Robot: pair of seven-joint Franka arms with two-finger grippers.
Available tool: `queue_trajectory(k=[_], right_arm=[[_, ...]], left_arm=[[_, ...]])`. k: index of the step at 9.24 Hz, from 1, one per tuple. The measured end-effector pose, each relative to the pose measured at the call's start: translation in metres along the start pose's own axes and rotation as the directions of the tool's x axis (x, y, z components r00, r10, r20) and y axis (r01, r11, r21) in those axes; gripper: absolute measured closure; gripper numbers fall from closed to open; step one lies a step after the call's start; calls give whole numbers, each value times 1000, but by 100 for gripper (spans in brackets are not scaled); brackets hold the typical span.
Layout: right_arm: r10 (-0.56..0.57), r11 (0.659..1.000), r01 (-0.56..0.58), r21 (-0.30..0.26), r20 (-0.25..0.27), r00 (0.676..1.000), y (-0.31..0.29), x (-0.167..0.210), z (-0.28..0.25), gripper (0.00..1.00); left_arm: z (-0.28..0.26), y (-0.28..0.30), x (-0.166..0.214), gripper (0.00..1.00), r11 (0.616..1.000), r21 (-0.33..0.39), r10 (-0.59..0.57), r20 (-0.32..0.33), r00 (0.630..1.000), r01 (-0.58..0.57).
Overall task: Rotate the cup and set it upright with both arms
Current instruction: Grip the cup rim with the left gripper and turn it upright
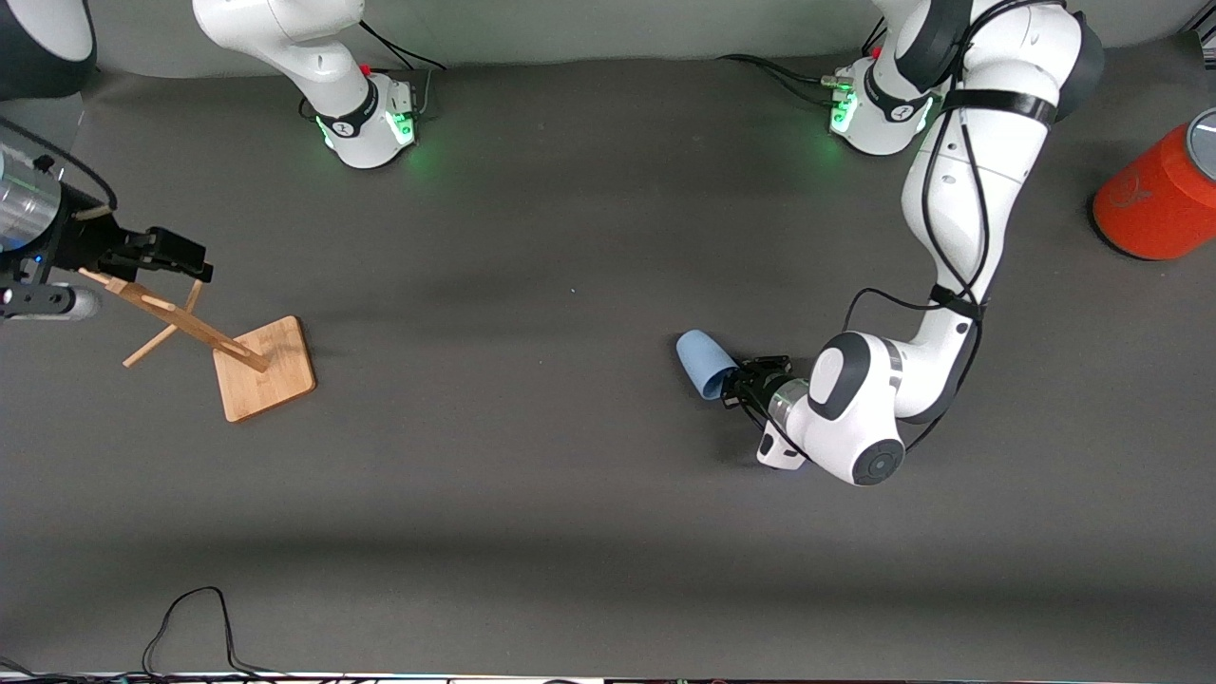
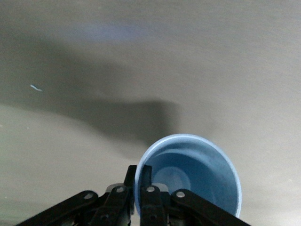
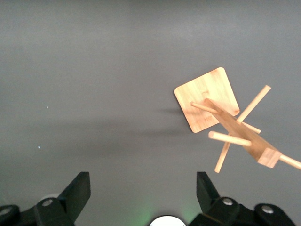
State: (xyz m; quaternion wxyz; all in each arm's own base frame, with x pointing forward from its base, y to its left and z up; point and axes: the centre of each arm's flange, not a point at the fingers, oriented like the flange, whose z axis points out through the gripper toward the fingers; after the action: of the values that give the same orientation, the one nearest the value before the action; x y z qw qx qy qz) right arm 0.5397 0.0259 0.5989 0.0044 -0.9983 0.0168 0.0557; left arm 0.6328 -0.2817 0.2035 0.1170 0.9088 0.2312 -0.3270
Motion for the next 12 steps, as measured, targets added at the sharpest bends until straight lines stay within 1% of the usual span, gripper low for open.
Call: queue_trajectory(k=[1,2,3,4,5,6,7,8,9,10,12], right_arm=[[-31,1000,31,-2,-2,1000,-9,-4,-1,0],[-48,999,48,-4,-6,999,-12,-6,-2,0],[-57,998,57,-3,-13,998,-8,-5,-4,0],[-81,997,81,-3,-25,996,-5,-4,-7,0],[-102,995,101,-4,-48,994,-5,1,-13,0],[-107,994,107,-4,-63,992,-7,10,-19,0],[-112,994,112,-4,-56,992,-11,25,-13,0],[-113,994,113,-3,-52,992,-12,35,-8,0],[-110,994,110,-3,-53,993,-11,40,-7,0],[-105,994,105,-2,-54,993,-8,42,-8,0],[-97,995,97,-2,-54,994,-4,42,-9,0]], left_arm=[[-25,16,-20,93,999,-22,45,-42,998,-46],[-50,30,-45,93,994,2,105,-121,987,-105],[-71,47,-78,93,982,76,184,-242,953,-171],[-88,65,-117,93,961,157,272,-372,888,-228],[-99,80,-149,93,938,223,343,-474,811,-267],[-105,88,-166,93,921,255,389,-552,738,-295],[-104,91,-170,93,908,261,418,-623,661,-329],[-88,91,-169,93,902,250,422,-687,591,-353],[-59,85,-167,93,902,249,412,-742,529,-354],[-23,78,-170,93,902,274,413,-774,480,-334],[48,74,-194,93,895,356,441,-800,407,-271]])
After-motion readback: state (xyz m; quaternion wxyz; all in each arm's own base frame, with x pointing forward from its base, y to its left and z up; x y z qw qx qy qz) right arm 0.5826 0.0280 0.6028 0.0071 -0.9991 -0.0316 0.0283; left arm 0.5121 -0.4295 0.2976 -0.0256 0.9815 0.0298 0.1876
